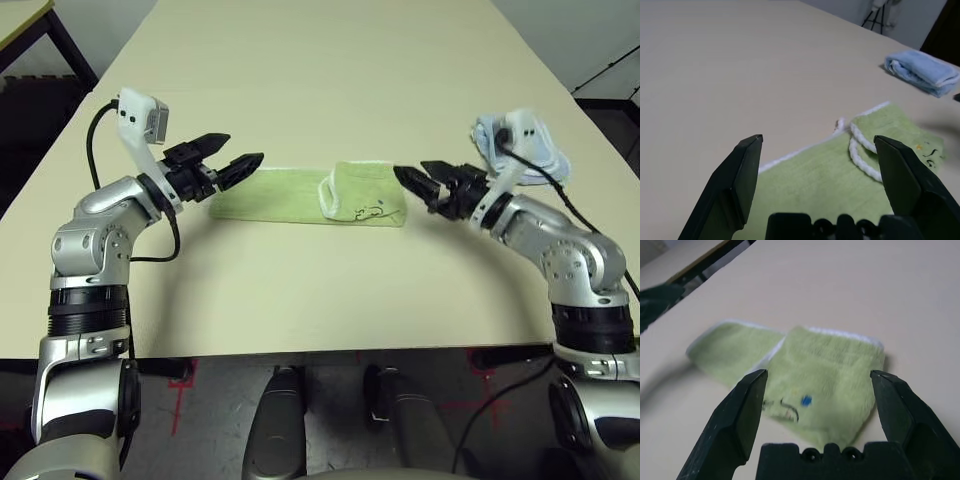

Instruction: Fold the towel and set it aside.

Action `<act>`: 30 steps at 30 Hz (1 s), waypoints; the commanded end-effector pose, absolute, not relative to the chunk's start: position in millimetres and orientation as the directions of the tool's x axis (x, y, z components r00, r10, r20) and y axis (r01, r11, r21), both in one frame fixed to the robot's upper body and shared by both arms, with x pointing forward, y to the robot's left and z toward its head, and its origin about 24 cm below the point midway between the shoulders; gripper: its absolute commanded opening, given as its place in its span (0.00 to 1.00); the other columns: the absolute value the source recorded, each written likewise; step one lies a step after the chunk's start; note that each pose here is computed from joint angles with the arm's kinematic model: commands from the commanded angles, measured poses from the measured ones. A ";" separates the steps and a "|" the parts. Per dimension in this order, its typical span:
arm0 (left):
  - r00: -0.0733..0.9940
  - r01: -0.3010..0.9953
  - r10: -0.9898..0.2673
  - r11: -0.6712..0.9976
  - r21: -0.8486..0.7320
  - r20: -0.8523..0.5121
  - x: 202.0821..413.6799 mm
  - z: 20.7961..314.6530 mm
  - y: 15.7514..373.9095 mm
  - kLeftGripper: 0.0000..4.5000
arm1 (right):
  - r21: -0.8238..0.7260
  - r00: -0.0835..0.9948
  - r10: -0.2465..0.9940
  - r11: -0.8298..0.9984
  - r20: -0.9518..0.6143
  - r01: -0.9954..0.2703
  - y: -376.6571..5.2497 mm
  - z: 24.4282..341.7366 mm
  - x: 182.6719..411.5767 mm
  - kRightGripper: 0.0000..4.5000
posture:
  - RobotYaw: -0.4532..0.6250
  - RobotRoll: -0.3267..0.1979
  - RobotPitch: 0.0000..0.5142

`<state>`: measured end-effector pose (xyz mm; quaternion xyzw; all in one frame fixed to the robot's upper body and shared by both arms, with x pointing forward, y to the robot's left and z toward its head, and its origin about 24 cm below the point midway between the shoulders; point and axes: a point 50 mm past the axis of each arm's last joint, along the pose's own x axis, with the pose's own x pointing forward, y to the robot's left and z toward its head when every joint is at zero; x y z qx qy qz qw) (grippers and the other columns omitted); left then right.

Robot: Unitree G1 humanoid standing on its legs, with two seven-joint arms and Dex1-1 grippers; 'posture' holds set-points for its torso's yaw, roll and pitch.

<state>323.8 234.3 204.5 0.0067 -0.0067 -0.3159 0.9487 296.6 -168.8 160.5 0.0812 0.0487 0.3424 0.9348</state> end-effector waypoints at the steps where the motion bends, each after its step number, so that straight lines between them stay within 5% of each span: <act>1: 0.849 0.528 -0.527 0.849 -0.023 0.026 322.7 199.3 238.5 1.00 | 0.081 0.713 0.700 0.714 -0.039 -0.696 -167.0 150.7 279.6 0.99 | 0.57 0.62 0.33; 12: 0.871 0.490 -0.491 0.870 -0.055 -0.013 312.1 188.2 238.1 1.00 | -0.065 0.624 0.778 0.621 -0.067 -0.781 -183.8 125.5 258.5 0.99 | 0.58 0.62 0.35; 30: 0.938 0.314 -0.314 0.949 -0.026 -0.148 287.9 178.1 278.1 1.00 | -0.274 0.539 0.840 0.505 -0.062 -0.818 -202.8 108.8 264.4 0.99 | 0.64 0.62 0.40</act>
